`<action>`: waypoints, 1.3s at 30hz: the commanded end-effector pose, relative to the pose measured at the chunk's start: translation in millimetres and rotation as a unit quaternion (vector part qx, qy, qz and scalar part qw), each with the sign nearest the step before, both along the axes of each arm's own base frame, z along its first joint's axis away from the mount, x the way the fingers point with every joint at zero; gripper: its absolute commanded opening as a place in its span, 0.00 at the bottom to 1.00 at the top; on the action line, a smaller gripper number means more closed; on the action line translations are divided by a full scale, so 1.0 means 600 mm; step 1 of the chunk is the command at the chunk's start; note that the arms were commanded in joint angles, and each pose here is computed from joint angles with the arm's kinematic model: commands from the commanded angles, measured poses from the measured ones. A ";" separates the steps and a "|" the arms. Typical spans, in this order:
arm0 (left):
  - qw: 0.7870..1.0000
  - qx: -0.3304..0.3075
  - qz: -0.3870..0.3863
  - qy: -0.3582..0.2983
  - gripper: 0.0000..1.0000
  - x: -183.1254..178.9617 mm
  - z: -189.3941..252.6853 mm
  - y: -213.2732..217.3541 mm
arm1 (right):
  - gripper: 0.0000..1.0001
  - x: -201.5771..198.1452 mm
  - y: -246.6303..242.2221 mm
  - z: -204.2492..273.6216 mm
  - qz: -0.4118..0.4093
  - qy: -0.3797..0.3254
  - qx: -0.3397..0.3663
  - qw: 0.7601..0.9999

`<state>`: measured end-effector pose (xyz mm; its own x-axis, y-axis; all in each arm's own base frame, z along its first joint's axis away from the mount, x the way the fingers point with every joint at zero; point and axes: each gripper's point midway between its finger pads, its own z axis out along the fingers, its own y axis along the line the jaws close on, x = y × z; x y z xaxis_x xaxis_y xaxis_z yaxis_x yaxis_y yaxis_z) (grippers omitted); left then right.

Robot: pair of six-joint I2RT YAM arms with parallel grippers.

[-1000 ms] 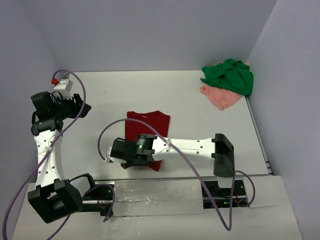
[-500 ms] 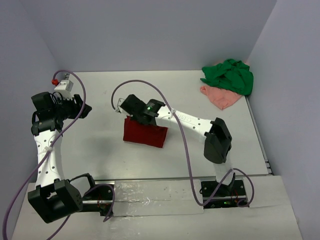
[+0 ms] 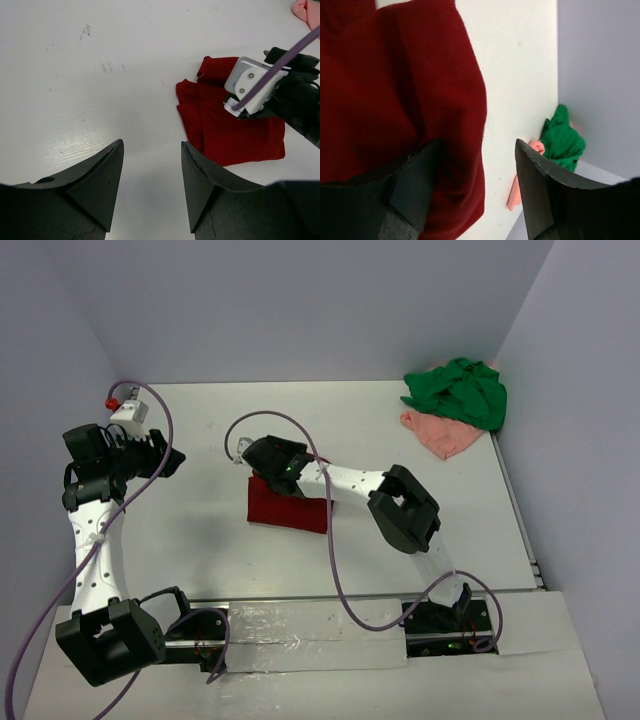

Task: Fold and stack the t-shirts
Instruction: Fold the tshirt

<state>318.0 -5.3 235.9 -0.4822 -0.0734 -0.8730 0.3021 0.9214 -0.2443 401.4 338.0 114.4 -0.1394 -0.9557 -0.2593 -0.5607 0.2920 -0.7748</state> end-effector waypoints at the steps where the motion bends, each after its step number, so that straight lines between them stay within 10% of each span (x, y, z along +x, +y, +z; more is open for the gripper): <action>1: 1.000 0.000 -0.021 -0.023 0.59 -0.006 0.024 -0.009 | 0.69 0.053 0.010 0.060 -0.036 -0.116 0.045 0.992; 13: 0.999 -0.001 -0.026 -0.022 0.59 -0.008 0.019 -0.012 | 0.70 0.102 -0.068 0.154 -0.142 -0.287 0.031 0.947; 22: 0.999 0.001 -0.026 -0.023 0.59 -0.010 0.017 -0.012 | 0.70 0.085 -0.082 0.154 -0.143 -0.176 0.114 0.967; 28: 0.999 -0.001 -0.021 -0.026 0.59 -0.009 0.020 -0.010 | 0.68 0.032 -0.097 0.244 -0.133 -0.221 0.152 0.954; 32: 0.999 -0.001 -0.022 -0.036 0.59 -0.010 0.023 -0.013 | 0.52 -0.018 -0.091 0.298 -0.110 -0.213 0.226 0.944; 35: 0.999 -0.002 -0.028 -0.044 0.59 -0.014 0.030 -0.018 | 0.00 -0.050 -0.069 0.287 -0.080 -0.163 0.248 0.952; 39: 0.999 -0.001 -0.026 -0.045 0.59 -0.015 0.031 -0.017 | 0.00 -0.094 -0.041 0.204 -0.040 -0.023 0.232 0.972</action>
<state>308.3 -13.7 239.5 -0.4610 -0.0635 -0.8851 0.3402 0.9086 -0.2424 368.2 304.6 293.4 -0.0792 -0.6819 -0.7272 -0.2806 0.7152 -0.6401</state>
